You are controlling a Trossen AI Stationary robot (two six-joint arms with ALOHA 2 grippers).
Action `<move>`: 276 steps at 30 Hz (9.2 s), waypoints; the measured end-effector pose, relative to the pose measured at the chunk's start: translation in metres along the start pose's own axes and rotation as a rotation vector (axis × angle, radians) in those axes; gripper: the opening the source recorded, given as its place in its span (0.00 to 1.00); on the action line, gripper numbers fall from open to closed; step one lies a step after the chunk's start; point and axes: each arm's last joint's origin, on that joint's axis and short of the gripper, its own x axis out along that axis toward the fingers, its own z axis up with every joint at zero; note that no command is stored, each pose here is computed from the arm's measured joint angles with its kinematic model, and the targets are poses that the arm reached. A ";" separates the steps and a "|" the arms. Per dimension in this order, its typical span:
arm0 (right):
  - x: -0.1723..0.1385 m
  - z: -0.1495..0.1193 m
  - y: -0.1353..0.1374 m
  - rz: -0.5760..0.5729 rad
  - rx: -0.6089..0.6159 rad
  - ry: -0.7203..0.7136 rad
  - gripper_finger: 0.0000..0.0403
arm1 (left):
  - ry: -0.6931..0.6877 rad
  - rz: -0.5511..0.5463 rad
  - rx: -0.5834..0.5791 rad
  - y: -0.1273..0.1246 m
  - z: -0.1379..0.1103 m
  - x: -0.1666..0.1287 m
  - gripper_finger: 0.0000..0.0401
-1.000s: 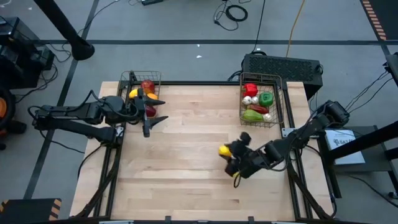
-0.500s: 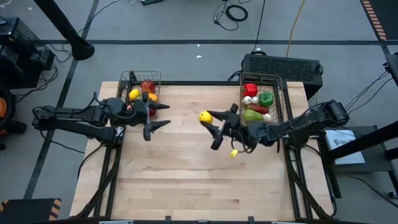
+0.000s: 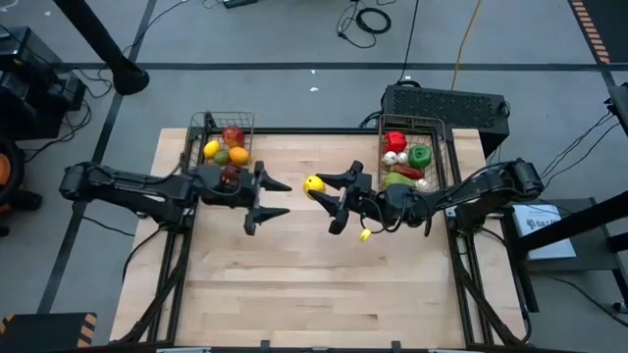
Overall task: Sort produce into baskets
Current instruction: Put the lemon into the left wire basket, then return to Home Position
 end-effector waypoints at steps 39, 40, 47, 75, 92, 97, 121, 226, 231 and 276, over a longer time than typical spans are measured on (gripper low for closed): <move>0.001 0.000 0.000 0.045 -0.040 0.001 0.49 | -0.155 -0.055 0.013 0.021 -0.010 0.060 0.84; 0.001 0.000 0.000 0.045 -0.040 0.002 0.49 | -0.156 -0.055 0.017 0.021 -0.010 0.060 0.83; 0.001 0.000 0.000 0.044 -0.043 0.007 0.49 | -0.157 -0.043 0.030 0.022 -0.011 0.062 0.81; 0.001 0.000 0.000 0.044 -0.069 0.008 0.49 | -0.167 -0.029 0.055 0.023 -0.010 0.061 0.60; -0.001 -0.001 0.001 0.018 -0.095 0.013 0.60 | -0.142 -0.055 0.054 0.023 -0.012 0.061 0.59; -0.004 0.003 0.004 0.003 -0.116 -0.007 0.78 | -0.135 -0.080 0.052 0.022 -0.013 0.062 0.59; -0.070 0.051 0.023 -0.106 -0.415 0.183 0.88 | 0.351 0.851 0.138 0.075 -0.012 -0.022 0.59; -0.155 -0.024 -0.052 0.098 -0.304 0.439 0.00 | -0.064 0.067 0.083 -0.007 -0.133 -0.108 0.03; -0.167 -0.039 -0.062 0.120 -0.270 0.413 0.00 | -0.074 0.050 0.106 -0.007 -0.132 -0.114 0.03; -0.225 -0.060 -0.108 0.177 -0.213 0.254 0.00 | -0.073 0.105 0.153 -0.003 -0.135 -0.129 0.03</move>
